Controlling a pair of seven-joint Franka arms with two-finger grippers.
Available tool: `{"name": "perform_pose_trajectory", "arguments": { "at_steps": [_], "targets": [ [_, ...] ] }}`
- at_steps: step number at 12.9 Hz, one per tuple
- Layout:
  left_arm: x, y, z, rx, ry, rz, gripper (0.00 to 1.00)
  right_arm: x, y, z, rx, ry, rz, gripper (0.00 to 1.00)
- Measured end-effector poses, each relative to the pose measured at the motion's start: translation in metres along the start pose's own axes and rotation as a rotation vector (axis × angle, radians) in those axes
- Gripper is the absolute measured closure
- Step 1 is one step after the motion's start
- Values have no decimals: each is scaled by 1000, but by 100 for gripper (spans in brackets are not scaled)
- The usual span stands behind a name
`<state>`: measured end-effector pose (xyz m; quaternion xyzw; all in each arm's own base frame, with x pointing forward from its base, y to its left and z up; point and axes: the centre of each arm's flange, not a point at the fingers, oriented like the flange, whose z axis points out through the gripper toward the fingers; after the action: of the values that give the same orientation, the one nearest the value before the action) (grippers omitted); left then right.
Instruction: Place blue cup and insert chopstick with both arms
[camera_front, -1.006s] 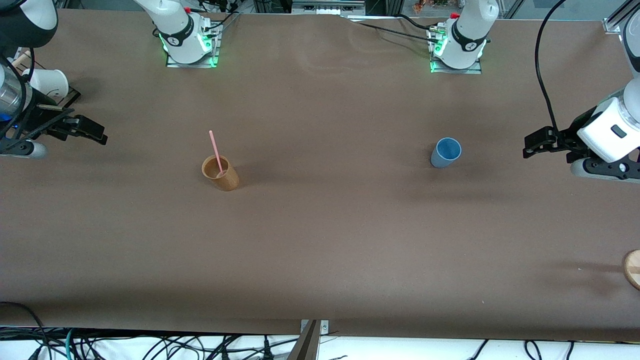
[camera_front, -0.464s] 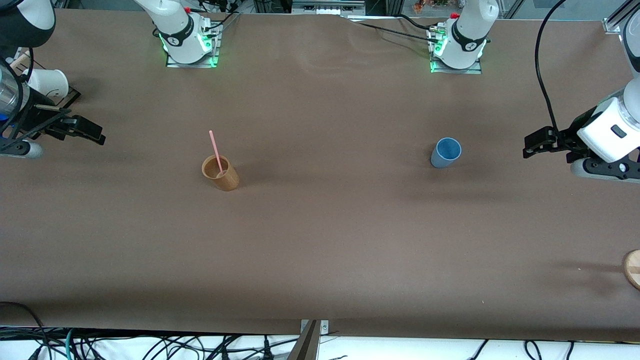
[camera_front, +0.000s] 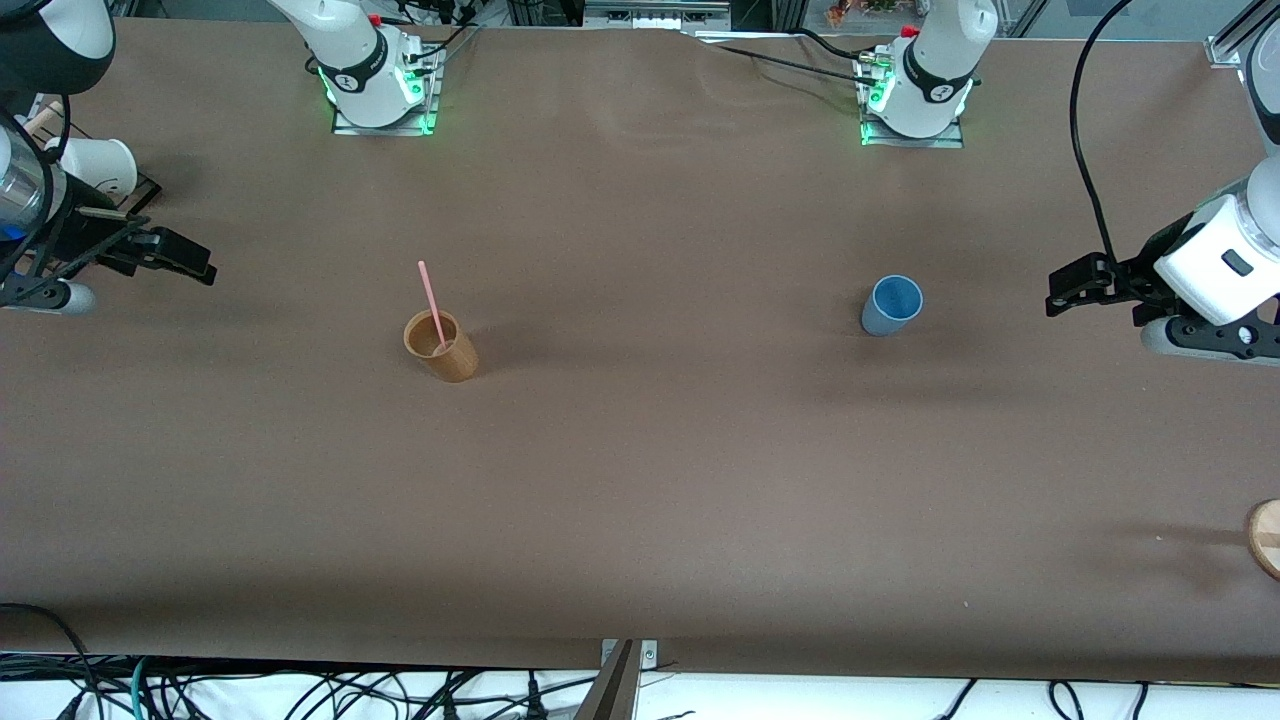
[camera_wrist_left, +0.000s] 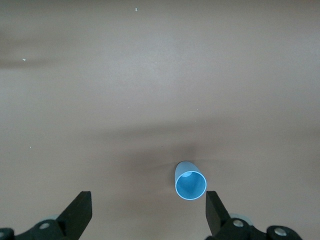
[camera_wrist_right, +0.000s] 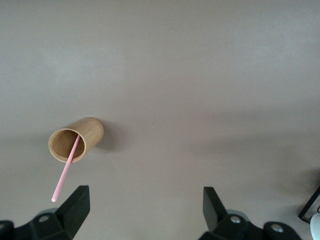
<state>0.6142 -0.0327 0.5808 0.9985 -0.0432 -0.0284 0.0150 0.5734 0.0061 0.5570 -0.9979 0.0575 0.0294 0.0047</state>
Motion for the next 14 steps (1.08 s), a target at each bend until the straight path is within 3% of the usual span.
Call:
{"name": "perform_pose_trajectory", "arguments": {
  "at_steps": [10, 14],
  "targets": [
    [1, -2, 3, 0, -5, -3, 0, 0, 0, 1, -1, -1, 0, 0],
    [21, -3, 52, 0, -86, -6, 0, 0, 0, 1, -2, -2, 0, 0]
  ]
}}
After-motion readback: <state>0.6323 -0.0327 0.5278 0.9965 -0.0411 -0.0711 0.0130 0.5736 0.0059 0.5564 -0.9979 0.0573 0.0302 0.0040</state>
